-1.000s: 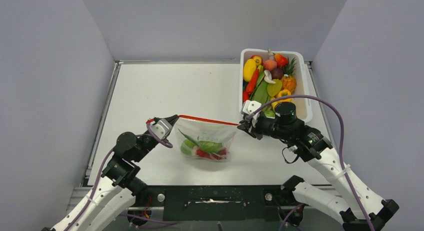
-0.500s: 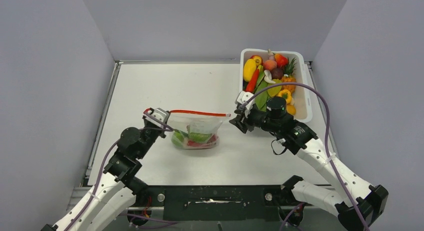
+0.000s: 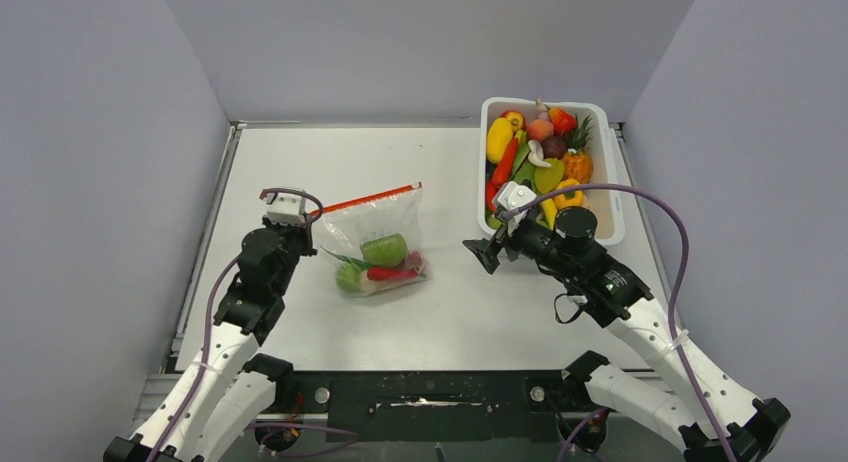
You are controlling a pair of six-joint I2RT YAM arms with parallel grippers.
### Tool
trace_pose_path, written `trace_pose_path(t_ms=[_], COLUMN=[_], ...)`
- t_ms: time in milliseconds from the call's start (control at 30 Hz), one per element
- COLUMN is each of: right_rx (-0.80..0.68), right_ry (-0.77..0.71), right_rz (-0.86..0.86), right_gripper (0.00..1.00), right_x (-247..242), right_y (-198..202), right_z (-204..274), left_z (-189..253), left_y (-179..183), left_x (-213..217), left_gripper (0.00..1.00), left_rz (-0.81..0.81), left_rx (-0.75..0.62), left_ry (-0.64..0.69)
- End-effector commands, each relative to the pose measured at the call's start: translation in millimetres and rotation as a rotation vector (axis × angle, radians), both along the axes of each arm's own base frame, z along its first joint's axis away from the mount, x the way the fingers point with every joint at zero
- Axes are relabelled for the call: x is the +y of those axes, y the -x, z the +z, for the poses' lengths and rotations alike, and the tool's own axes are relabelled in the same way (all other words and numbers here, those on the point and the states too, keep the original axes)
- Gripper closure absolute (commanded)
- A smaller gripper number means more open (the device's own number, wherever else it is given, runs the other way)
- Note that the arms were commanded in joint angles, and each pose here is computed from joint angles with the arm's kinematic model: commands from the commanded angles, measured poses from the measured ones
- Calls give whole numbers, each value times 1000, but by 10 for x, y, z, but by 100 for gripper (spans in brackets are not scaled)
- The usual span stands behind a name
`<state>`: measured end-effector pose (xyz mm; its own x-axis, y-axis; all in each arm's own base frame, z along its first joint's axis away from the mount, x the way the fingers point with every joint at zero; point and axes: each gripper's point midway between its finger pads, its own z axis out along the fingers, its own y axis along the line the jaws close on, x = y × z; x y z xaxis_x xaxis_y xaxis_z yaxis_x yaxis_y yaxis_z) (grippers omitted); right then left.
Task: Place the food in the zip-top bag and seal the zipper
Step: Place the zipper food storage bag at the center of the board, then reset both arms
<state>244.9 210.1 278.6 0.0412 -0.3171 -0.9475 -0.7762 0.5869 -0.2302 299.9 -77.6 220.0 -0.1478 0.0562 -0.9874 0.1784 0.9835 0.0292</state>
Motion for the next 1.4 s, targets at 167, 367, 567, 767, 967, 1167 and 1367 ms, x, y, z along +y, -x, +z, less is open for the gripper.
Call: trace_pose_path(t_ms=[167, 367, 567, 767, 967, 1167, 1367], right_rx=[-47, -40, -7, 109, 216, 346, 366], right_ry=[-72, -77, -92, -235, -338, -420, -463], right_rz=[-38, -35, -57, -198, -354, -663, -801], right_gripper=[2, 2, 2, 2, 2, 2, 2], right_x=[-21, -8, 3, -62, -149, -428, -593], right_y=[-55, -57, -93, -180, -314, -525, -579], right_z=[175, 157, 118, 224, 193, 69, 96], left_z=[157, 110, 112, 169, 275, 546, 732], left_y=[-110, -2, 19, 27, -6, 22, 173], left_x=[725, 1075, 1139, 1099, 847, 480, -307], left_gripper=[100, 100, 91, 50, 30, 29, 28], left_rz=[343, 542, 583, 556, 397, 207, -246], left_rx=[-34, -56, -60, -53, -38, -108, -107], left_ry=[176, 184, 193, 189, 177, 328, 365])
